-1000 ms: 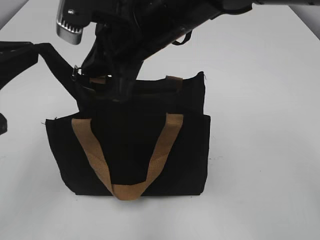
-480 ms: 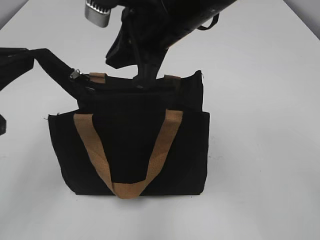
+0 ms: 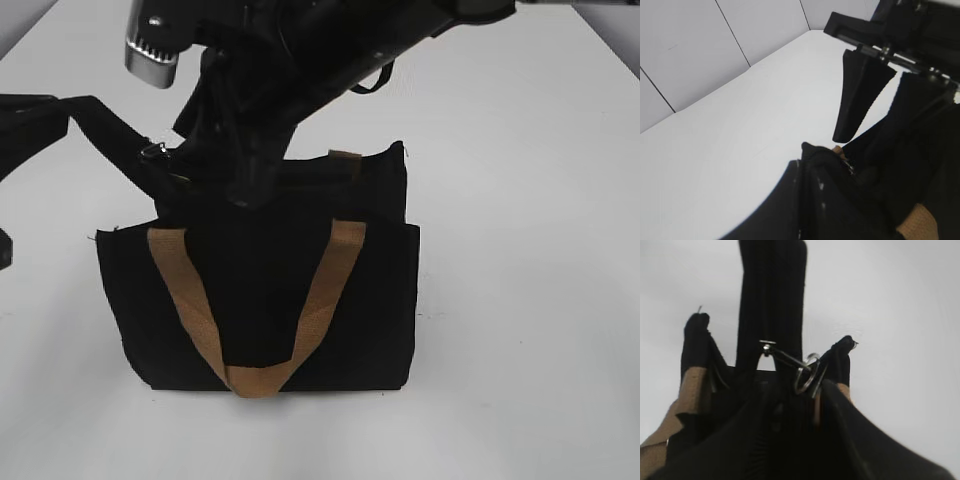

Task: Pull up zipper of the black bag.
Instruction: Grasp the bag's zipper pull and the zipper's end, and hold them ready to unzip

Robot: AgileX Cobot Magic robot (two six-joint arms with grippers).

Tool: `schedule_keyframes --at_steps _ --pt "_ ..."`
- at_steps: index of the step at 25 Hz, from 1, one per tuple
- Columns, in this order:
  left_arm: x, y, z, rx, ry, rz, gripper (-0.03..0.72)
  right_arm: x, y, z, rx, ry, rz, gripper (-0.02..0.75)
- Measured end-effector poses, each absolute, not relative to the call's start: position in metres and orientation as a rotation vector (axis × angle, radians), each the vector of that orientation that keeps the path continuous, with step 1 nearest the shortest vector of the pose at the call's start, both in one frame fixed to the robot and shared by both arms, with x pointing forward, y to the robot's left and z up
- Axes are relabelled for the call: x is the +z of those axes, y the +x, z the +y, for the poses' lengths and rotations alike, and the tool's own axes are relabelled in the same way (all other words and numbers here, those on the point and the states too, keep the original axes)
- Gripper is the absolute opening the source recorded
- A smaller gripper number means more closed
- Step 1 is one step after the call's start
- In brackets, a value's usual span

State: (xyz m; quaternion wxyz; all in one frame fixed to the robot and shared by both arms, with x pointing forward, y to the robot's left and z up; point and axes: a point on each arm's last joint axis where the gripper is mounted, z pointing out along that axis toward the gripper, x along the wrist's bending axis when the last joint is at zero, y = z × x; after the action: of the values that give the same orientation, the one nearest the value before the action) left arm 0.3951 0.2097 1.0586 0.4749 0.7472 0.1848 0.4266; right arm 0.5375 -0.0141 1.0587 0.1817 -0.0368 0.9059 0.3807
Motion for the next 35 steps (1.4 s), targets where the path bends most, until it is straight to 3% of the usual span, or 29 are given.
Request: schedule_keyframes --at_steps 31,35 --pt "1.0596 0.3948 0.2090 1.041 1.815 0.443 0.003 1.0518 0.5438 -0.0102 1.083 -0.096 2.524 0.235" --pt "1.0596 0.3949 0.2090 1.040 1.814 0.445 0.003 1.0505 0.5445 -0.0098 1.077 -0.107 2.521 0.176"
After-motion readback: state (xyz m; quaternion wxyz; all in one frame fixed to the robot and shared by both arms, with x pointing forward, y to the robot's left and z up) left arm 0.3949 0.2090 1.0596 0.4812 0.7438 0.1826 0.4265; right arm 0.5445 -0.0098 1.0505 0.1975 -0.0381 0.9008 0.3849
